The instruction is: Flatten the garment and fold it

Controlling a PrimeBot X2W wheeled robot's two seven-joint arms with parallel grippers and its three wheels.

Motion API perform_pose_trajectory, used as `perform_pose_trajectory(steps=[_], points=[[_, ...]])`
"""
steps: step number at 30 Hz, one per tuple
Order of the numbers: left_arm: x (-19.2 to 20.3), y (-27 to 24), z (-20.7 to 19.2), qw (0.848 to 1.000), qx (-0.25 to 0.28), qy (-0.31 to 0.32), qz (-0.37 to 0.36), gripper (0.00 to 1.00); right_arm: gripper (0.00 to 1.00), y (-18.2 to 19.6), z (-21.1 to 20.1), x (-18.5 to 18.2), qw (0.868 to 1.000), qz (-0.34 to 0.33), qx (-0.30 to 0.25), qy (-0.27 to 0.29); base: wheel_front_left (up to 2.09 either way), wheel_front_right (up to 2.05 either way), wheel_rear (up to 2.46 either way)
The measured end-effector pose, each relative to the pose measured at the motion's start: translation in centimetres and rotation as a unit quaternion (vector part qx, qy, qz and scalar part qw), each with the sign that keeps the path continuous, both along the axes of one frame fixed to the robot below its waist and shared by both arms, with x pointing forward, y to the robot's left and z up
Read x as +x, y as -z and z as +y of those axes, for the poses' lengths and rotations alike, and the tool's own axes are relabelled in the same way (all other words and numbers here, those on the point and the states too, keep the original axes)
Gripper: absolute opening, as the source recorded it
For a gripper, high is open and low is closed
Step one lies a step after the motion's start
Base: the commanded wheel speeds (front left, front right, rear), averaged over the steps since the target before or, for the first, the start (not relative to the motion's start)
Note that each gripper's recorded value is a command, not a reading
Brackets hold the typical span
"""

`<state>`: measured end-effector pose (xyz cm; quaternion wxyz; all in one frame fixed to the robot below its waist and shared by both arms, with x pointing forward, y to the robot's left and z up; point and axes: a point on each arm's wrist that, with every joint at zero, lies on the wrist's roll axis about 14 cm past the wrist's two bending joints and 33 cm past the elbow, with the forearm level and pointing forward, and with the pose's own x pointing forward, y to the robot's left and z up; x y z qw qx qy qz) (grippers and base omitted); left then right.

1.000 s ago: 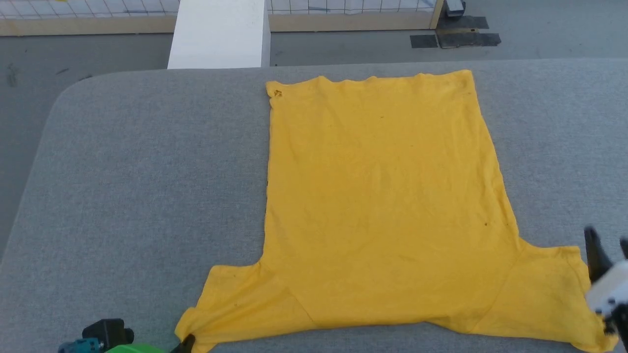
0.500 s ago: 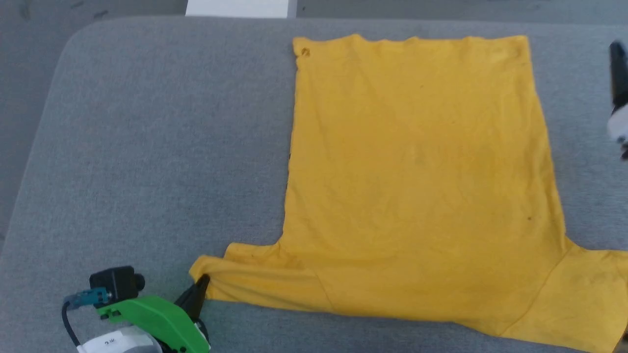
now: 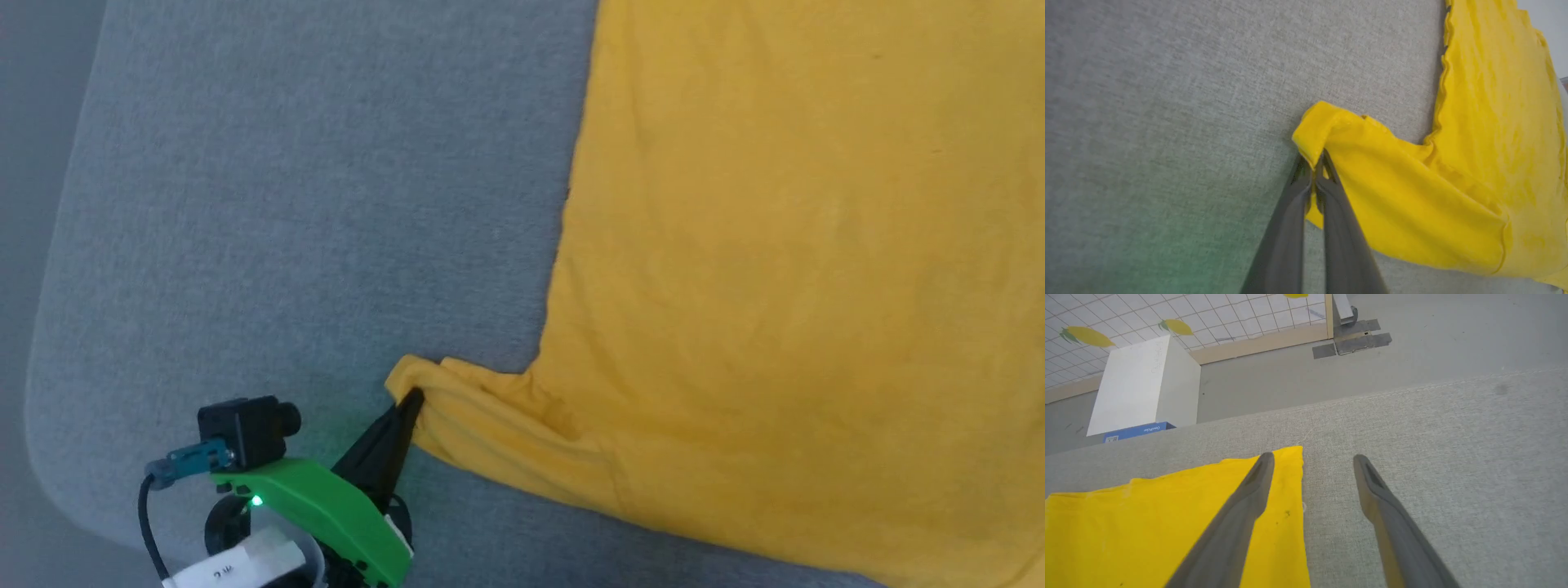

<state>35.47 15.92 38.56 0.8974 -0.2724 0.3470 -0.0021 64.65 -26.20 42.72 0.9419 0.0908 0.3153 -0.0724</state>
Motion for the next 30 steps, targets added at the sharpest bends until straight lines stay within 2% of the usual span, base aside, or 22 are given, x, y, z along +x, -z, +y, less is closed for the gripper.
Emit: perform_pose_trajectory(steps=[8, 9, 10, 13, 19, 21, 25, 30], points=[[-0.5, 1.3, 1.0, 0.999, 0.010, -0.029, 0.020, 0.00, 1.00, 7.2, 3.2, 0.7, 0.993, 0.120, -0.004, -0.025, 0.00, 0.00, 0.00], [-0.5, 1.5, 1.2, 0.999, 0.012, -0.032, 0.023, 0.00, 0.84, 7.5, 3.4, 0.9, 0.991, 0.129, -0.008, -0.027, 0.00, 0.00, 0.00], [-0.5, 1.5, 1.3, 0.999, 0.013, -0.035, 0.025, 0.00, 0.46, 7.7, 3.6, 1.1, 0.990, 0.135, -0.012, -0.029, 0.00, 0.00, 0.00], [-0.6, 1.8, 1.7, 0.999, 0.018, -0.040, 0.028, 0.00, 0.00, 8.0, 3.7, 1.7, 0.990, 0.138, -0.026, -0.031, 0.00, 0.00, 0.00], [-0.5, 1.8, 1.9, 0.999, 0.020, -0.042, 0.027, 0.00, 0.00, 7.3, 4.4, 2.0, 0.994, 0.094, -0.037, -0.048, 0.00, 0.00, 0.00], [-0.5, 1.7, 1.9, 0.999, 0.020, -0.041, 0.025, 0.00, 0.00, 7.0, 4.3, 1.7, 0.993, 0.071, -0.067, -0.068, 0.00, 0.00, 0.00], [-0.7, 1.4, 2.0, 0.999, 0.021, -0.041, 0.020, 0.00, 0.00, 5.4, 3.6, 0.7, 0.990, -0.002, -0.104, -0.097, 0.00, 0.00, 0.00], [-1.3, 0.5, 2.6, 0.999, 0.030, -0.042, 0.014, 0.00, 0.00, 2.1, 1.7, -2.0, 0.981, -0.108, -0.130, -0.097, 0.00, 0.00, 0.00]])
